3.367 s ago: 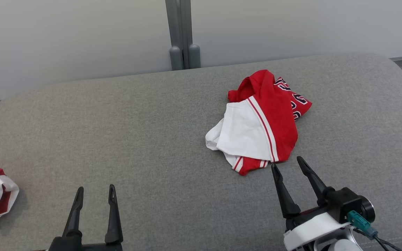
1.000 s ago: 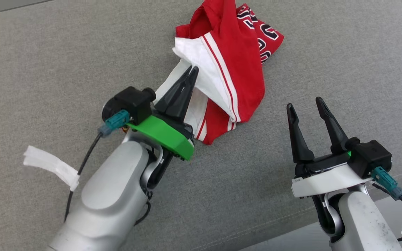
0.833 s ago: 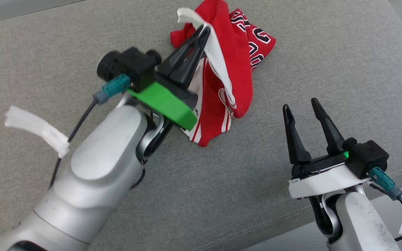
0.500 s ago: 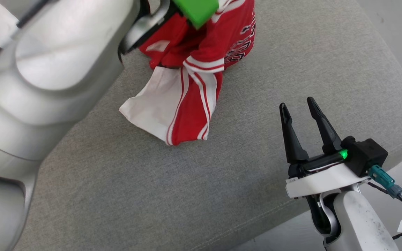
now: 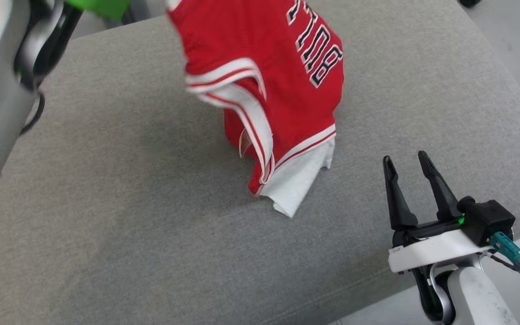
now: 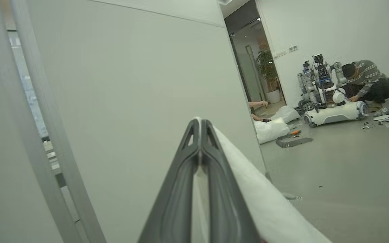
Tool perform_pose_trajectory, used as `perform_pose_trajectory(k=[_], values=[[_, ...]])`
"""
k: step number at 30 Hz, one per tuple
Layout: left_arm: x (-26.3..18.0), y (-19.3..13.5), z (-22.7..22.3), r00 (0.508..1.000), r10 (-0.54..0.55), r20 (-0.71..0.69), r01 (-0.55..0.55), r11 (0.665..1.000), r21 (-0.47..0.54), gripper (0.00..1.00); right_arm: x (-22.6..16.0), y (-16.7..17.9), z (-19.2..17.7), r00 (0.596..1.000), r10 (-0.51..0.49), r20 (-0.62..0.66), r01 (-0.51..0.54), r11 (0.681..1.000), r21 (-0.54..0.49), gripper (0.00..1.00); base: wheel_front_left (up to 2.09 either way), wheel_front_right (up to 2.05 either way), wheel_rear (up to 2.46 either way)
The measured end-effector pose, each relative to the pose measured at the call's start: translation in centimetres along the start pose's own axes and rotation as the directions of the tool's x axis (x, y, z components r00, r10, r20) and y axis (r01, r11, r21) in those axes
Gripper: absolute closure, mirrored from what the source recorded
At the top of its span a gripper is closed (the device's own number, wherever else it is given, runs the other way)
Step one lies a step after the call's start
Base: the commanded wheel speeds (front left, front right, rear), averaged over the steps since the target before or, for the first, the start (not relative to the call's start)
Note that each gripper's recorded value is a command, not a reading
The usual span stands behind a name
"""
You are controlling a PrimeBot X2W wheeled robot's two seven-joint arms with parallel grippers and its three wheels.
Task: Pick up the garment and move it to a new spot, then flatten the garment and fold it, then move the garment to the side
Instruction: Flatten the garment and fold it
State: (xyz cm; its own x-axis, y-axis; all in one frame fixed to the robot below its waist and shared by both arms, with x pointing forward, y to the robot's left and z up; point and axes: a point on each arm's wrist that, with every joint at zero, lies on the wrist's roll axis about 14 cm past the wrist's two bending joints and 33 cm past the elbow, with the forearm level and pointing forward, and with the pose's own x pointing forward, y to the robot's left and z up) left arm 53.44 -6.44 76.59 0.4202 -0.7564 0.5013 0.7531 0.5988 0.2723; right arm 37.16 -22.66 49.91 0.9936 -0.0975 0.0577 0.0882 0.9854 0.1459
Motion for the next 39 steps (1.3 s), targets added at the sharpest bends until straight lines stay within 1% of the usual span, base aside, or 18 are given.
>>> perform_pose_trajectory(k=[2, 5, 7, 11, 12, 13, 14, 20, 22, 24, 26, 28, 29, 32, 33, 34, 36, 39], values=[[-4.1, 2.0, -2.9, 0.99, 0.102, -0.096, -0.105, 0.994, -0.03, 1.0, 0.1, 0.2, -0.2, 1.0, 0.009, -0.004, -0.009, 1.0, -0.008, 0.0, 0.0, 0.0, 0.0], [-11.4, 4.4, -7.0, 0.931, 0.256, -0.259, -0.266, 0.964, -0.003, 1.0, 0.4, 1.3, -0.6, 0.999, 0.046, -0.014, -0.046, 0.999, -0.024, 0.0, 0.0, 0.0, 0.0], [-15.2, 5.7, -8.0, 0.888, 0.329, -0.321, -0.335, 0.941, 0.04, 1.0, 0.8, 2.5, -0.7, 0.996, 0.084, -0.011, -0.084, 0.996, -0.023, 0.0, 0.0, 0.0, 0.0], [-19.2, 7.5, -8.0, 0.834, 0.422, -0.355, -0.404, 0.906, 0.127, 1.0, 2.0, 4.8, -0.5, 0.988, 0.151, 0.002, -0.151, 0.988, -0.022, 0.0, 0.0, 0.0, 0.0], [-19.8, 7.9, -8.0, 0.824, 0.44, -0.356, -0.422, 0.897, 0.134, 0.91, 2.2, 5.2, -0.5, 0.986, 0.165, 0.005, -0.164, 0.986, -0.021, 0.0, 0.0, 0.0, 0.0], [-20.5, 8.2, -8.2, 0.81, 0.462, -0.361, -0.445, 0.885, 0.135, 0.52, 2.5, 5.7, -0.5, 0.984, 0.179, 0.006, -0.179, 0.984, -0.017, 0.0, 0.0, 0.0, 0.0], [-21.1, 8.3, -8.7, 0.795, 0.479, -0.372, -0.462, 0.876, 0.139, 0.0, 2.6, 6.1, -0.7, 0.982, 0.19, 0.003, -0.19, 0.982, -0.015, 0.0, 0.0, 0.0, 0.0], [-22.0, 7.4, -9.2, 0.76, 0.562, -0.325, -0.542, 0.825, 0.157, 0.0, 3.0, 6.5, -1.9, 0.979, 0.201, -0.025, -0.201, 0.98, -0.009, 0.0, 0.0, 0.0, 0.0], [-22.4, 6.0, -9.2, 0.75, 0.585, -0.309, -0.582, 0.805, 0.112, 0.0, 3.0, 6.5, -2.2, 0.979, 0.199, -0.034, -0.199, 0.98, -0.007, 0.0, 0.0, 0.0, 0.0], [-23.3, 2.9, -10.2, 0.742, 0.579, -0.339, -0.61, 0.792, 0.019, 0.0, 3.0, 6.3, -2.3, 0.98, 0.194, -0.038, -0.194, 0.981, -0.007, 0.0, 0.0, 0.0, 0.0], [-24.6, -0.6, -12.1, 0.731, 0.546, -0.409, -0.623, 0.778, -0.075, 0.0, 3.0, 6.3, -2.2, 0.98, 0.194, -0.036, -0.194, 0.981, -0.006, 0.0, 0.0, 0.0, 0.0], [-26.0, -4.3, -13.9, 0.711, 0.512, -0.483, -0.657, 0.728, -0.196, 0.0, 3.0, 6.4, -2.2, 0.98, 0.194, -0.033, -0.194, 0.981, -0.002, 0.0, 0.0, 0.0, 0.0], [-26.3, -5.7, -14.6, 0.71, 0.486, -0.509, -0.659, 0.714, -0.237, 0.0, 3.0, 6.3, -2.2, 0.981, 0.193, -0.032, -0.194, 0.981, -0.001, 0.0, 0.0, 0.0, 0.0], [-27.8, -10.6, -17.4, 0.686, 0.386, -0.616, -0.678, 0.645, -0.351, 0.0, 3.2, 6.3, -2.0, 0.981, 0.192, -0.028, -0.192, 0.981, -0.001, 0.0, 0.0, 0.0, 0.0], [-28.2, -12.0, -18.2, 0.675, 0.356, -0.646, -0.691, 0.613, -0.384, 0.0, 3.2, 6.3, -2.1, 0.981, 0.193, -0.028, -0.193, 0.981, -0.001, 0.0, 0.0, 0.0, 0.0], [-28.2, -14.3, -19.6, 0.661, 0.29, -0.691, -0.709, 0.543, -0.45, 0.0, 3.4, 6.4, -2.1, 0.98, 0.195, -0.026, -0.195, 0.981, 0.0, 0.0, 0.0, 0.0, 0.0], [-28.1, -16.3, -21.3, 0.649, 0.217, -0.729, -0.709, 0.519, -0.476, 0.0, 3.6, 6.4, -2.1, 0.98, 0.196, -0.026, -0.196, 0.981, -0.004, 0.0, 0.0, 0.0, 0.0], [-27.7, -16.8, -22.8, 0.637, 0.166, -0.753, -0.701, 0.531, -0.476, 0.0, 3.8, 6.0, -2.0, 0.982, 0.185, -0.024, -0.185, 0.983, -0.011, 0.0, 0.0, 0.0, 0.0]])
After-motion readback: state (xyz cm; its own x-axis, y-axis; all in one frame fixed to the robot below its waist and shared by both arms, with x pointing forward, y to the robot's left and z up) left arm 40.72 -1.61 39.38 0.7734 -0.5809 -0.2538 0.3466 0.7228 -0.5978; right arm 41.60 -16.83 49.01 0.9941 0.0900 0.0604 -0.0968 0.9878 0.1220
